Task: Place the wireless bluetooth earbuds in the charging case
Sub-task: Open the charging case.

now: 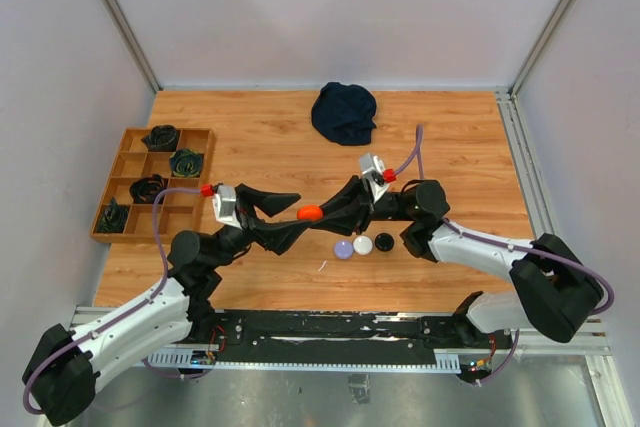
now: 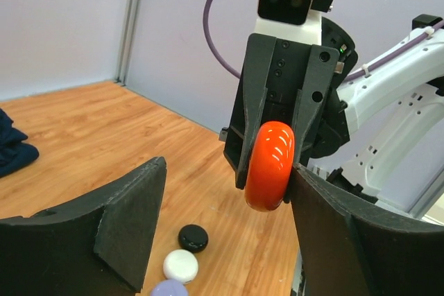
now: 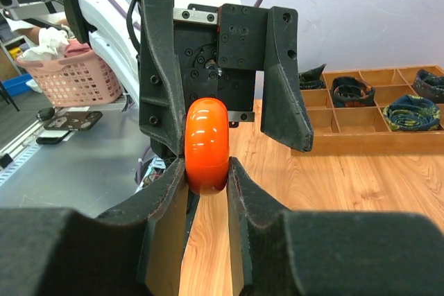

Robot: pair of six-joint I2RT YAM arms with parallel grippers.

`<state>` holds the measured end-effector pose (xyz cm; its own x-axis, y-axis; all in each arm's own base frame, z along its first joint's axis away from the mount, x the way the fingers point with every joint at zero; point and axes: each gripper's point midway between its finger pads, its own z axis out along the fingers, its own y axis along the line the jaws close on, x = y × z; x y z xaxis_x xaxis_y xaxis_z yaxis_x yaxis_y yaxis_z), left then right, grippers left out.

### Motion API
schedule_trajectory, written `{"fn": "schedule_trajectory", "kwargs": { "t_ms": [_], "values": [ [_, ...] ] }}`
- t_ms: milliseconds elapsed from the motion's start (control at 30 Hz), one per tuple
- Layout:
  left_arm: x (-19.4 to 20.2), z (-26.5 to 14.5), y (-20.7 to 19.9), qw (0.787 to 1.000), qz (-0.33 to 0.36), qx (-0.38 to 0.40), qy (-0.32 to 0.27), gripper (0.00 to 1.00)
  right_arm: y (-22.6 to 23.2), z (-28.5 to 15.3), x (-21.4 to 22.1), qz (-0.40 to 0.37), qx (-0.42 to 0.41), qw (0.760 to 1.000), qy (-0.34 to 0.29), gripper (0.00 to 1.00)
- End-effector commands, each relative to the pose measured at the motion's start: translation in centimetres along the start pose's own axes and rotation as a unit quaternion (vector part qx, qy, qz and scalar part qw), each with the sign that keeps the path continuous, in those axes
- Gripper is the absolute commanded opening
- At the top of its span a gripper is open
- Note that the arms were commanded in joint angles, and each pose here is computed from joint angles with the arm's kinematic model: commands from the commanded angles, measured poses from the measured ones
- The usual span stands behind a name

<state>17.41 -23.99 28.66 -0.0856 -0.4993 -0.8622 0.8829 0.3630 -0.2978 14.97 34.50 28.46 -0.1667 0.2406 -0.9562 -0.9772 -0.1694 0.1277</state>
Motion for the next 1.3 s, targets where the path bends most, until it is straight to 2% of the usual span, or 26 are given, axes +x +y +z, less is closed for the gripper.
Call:
{"fn": "schedule_trajectory", "kwargs": {
  "t_ms": [0, 367, 667, 1267],
  "values": [
    [-0.1, 0.4, -0.4, 1.000, 0.010, 0.010, 0.014, 0.77, 0.3, -0.5, 0.1, -0.036, -0.006, 0.999, 0.011, 0.11],
    [0.2, 0.5, -0.2, 1.000, 0.001, 0.004, 0.023, 0.79, 0.3, -1.0, 0.7, -0.051, 0.002, 0.998, 0.027, 0.11],
    [-0.5, 0.8, 0.8, 0.999, -0.018, -0.034, 0.017, 0.79, 0.3, -1.3, 1.1, -0.061, 0.004, 0.997, 0.037, 0.12],
    [-1.4, 1.3, 0.5, 0.998, -0.037, -0.040, 0.018, 0.79, -0.5, -1.7, 2.2, -0.070, 0.021, 0.996, 0.058, 0.12]
  ]
}}
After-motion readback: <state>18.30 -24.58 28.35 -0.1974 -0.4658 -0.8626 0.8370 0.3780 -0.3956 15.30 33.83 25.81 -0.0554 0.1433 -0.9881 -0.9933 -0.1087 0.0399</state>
